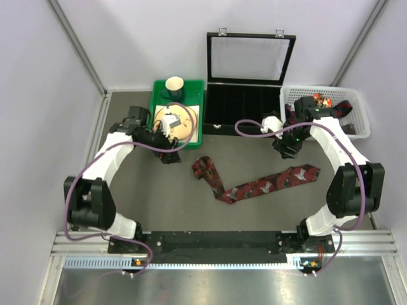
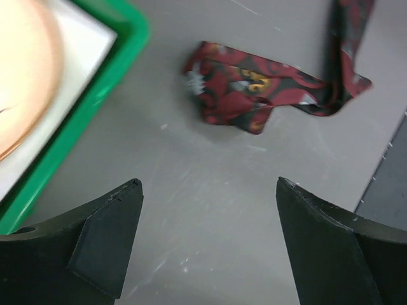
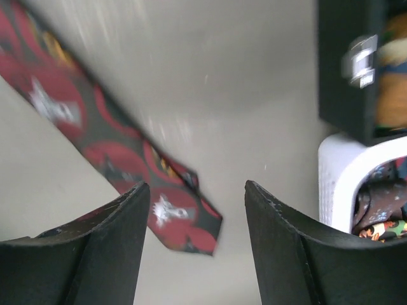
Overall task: Roll the ties
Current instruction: Flatten out the tie at the center of the board.
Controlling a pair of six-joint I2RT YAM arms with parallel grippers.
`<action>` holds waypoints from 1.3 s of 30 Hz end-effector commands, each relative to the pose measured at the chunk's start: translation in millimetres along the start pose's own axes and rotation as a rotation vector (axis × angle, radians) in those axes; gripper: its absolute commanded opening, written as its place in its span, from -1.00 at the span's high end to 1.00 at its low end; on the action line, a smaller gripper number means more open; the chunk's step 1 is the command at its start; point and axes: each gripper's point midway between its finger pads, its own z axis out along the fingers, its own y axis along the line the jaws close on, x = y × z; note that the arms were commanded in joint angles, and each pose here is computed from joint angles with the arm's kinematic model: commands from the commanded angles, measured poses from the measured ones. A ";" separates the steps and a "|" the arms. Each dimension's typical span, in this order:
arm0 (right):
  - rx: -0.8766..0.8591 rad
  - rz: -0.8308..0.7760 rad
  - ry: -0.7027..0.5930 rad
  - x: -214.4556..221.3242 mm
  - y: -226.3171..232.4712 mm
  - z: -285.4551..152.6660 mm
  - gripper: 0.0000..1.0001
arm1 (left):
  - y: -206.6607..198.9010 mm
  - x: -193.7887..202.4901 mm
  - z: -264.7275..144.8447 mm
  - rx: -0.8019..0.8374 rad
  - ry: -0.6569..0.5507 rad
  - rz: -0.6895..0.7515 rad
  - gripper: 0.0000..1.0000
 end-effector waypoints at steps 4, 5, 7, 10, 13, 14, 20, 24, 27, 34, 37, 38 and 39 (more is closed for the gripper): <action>-0.115 -0.296 0.108 40.0 -0.7 32.8 -0.17 | -17.0 -5.5 48.9 0.182 0.069 0.036 -0.75; -0.137 -0.317 0.116 44.5 3.1 37.9 -0.16 | -17.9 -5.8 52.3 0.196 0.071 0.028 -0.74; -0.153 -0.324 0.125 51.4 6.2 47.4 -0.17 | -18.6 -4.3 60.5 0.215 0.086 0.006 -0.73; -0.172 -0.346 0.141 61.1 9.0 59.6 -0.16 | -15.2 -6.8 68.9 0.216 0.086 -0.004 -0.72; -0.211 -0.348 0.170 73.6 15.5 70.9 -0.14 | -9.2 -8.5 77.7 0.202 0.107 -0.009 -0.71; -0.221 -0.353 0.176 77.1 17.8 74.2 -0.14 | -8.4 -8.7 79.6 0.199 0.119 -0.005 -0.72; -0.248 -0.398 0.210 100.8 38.0 91.5 -0.09 | -22.4 -1.3 88.0 0.247 0.144 0.104 -0.81; -0.288 -0.400 0.226 109.7 49.6 94.2 0.10 | -34.2 3.6 76.4 0.270 0.099 0.247 -0.87; -0.312 -0.412 0.251 115.1 56.1 94.0 0.42 | -38.3 2.6 70.1 0.258 0.069 0.319 -0.88; -0.226 -0.371 0.240 109.1 55.2 80.8 1.00 | -44.5 15.7 78.5 0.222 0.111 0.443 -0.87; -0.105 -0.300 0.175 89.4 37.3 68.3 1.00 | -48.2 15.3 91.2 0.162 0.100 0.489 -0.91; -0.044 -0.300 0.149 80.4 29.7 57.7 1.00 | -53.5 15.6 95.1 0.161 0.096 0.516 -0.91; 0.014 -0.291 0.125 76.6 21.3 52.8 1.00 | -51.4 16.4 98.3 0.129 0.086 0.550 -0.93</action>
